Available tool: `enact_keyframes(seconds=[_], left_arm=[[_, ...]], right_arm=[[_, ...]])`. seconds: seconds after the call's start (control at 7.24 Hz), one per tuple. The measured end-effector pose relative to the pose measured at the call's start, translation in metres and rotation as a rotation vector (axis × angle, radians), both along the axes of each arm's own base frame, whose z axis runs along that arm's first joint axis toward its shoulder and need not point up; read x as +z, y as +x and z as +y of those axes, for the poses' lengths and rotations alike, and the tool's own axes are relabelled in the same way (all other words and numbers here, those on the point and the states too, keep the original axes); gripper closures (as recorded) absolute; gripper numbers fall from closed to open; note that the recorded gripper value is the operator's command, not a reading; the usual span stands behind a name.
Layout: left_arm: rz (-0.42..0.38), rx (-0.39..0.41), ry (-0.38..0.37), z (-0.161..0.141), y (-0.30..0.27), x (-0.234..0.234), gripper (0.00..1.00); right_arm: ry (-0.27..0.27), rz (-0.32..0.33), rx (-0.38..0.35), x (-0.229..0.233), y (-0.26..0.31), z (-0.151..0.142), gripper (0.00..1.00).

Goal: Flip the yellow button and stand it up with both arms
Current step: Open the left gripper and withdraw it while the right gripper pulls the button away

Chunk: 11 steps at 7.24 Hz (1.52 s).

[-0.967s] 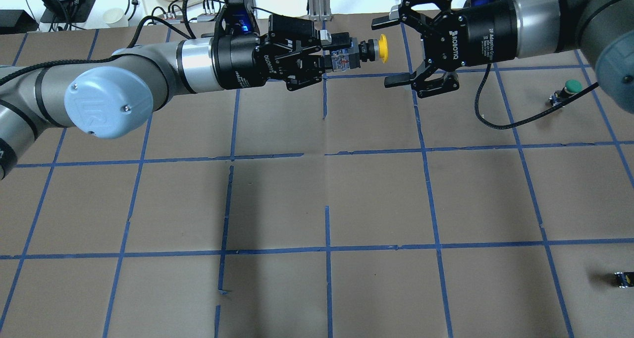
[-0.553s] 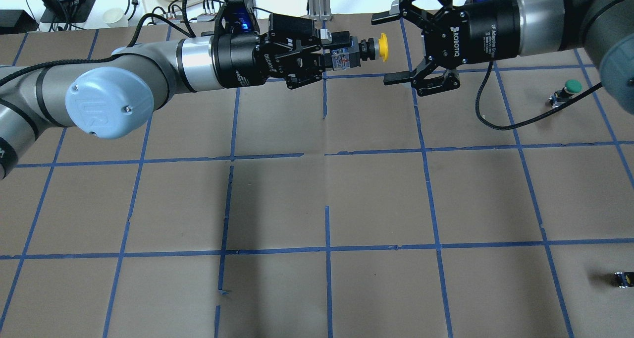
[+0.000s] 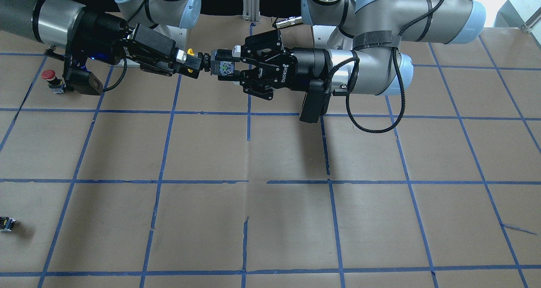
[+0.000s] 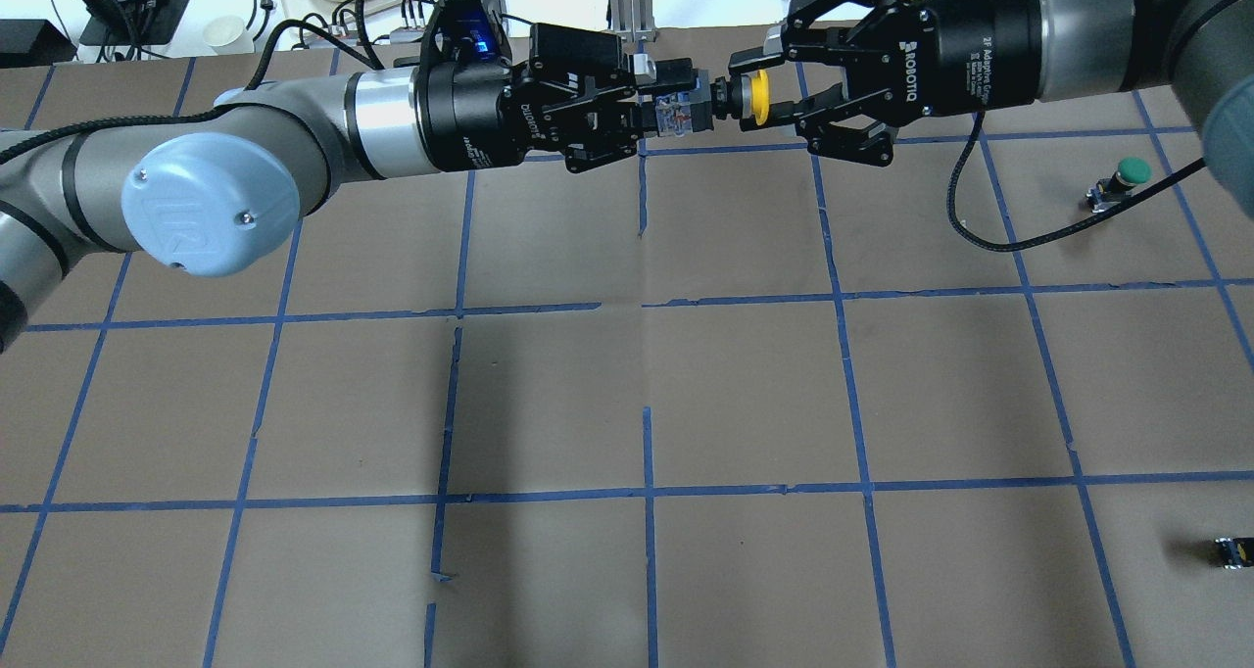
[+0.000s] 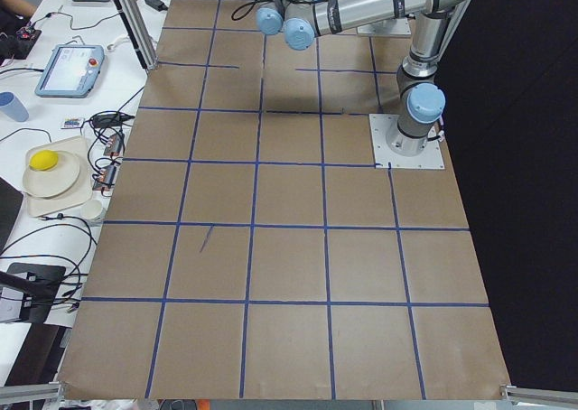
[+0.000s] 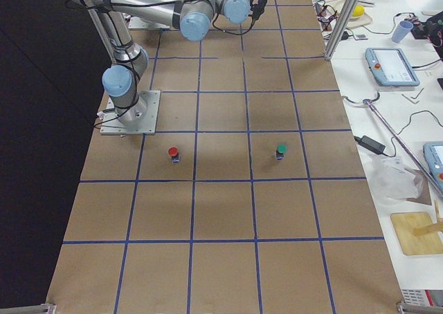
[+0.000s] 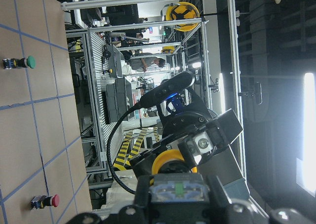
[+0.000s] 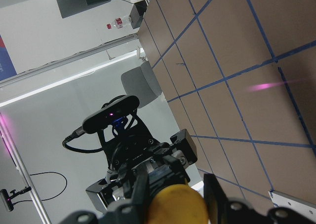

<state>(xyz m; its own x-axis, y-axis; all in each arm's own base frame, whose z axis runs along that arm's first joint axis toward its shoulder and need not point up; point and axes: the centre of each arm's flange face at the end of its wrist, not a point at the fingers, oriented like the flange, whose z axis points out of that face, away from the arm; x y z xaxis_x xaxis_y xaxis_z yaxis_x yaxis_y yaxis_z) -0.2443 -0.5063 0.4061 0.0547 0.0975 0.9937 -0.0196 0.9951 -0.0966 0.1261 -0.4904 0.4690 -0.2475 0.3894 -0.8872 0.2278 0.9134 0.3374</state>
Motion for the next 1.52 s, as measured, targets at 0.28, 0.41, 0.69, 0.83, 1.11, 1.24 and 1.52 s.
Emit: enact_keyframes(seconds=[0.28, 0.41, 0.69, 0.83, 1.11, 1.24, 1.52], left_arm=[[-0.005, -0.006, 0.011, 0.002, -0.001, 0.003, 0.0], [-0.005, -0.01, 0.029, 0.004, -0.001, 0.009, 0.01], [-0.022, -0.018, 0.049, 0.004, 0.001, 0.016, 0.02], [-0.066, -0.028, 0.055, 0.003, 0.007, 0.015, 0.01], [-0.26, -0.037, 0.075, -0.009, 0.04, 0.017, 0.01], [-0.422, -0.018, 0.069, -0.02, 0.058, 0.021, 0.01], [-0.726, 0.057, 0.035, -0.036, 0.081, 0.023, 0.0]], right_arm=[[0.0, 0.0, -0.001, 0.001, 0.0, 0.0, 0.61], [0.0, 0.0, -0.001, 0.001, 0.0, 0.0, 0.61], [-0.007, 0.009, -0.008, 0.005, -0.005, -0.003, 0.59], [-0.018, 0.026, -0.026, 0.01, -0.017, -0.008, 0.59], [-0.08, 0.076, -0.108, 0.021, -0.067, -0.02, 0.6], [-0.141, 0.148, -0.125, 0.024, -0.087, -0.023, 0.61], [-0.284, 0.393, -0.059, 0.026, -0.105, -0.018, 0.63]])
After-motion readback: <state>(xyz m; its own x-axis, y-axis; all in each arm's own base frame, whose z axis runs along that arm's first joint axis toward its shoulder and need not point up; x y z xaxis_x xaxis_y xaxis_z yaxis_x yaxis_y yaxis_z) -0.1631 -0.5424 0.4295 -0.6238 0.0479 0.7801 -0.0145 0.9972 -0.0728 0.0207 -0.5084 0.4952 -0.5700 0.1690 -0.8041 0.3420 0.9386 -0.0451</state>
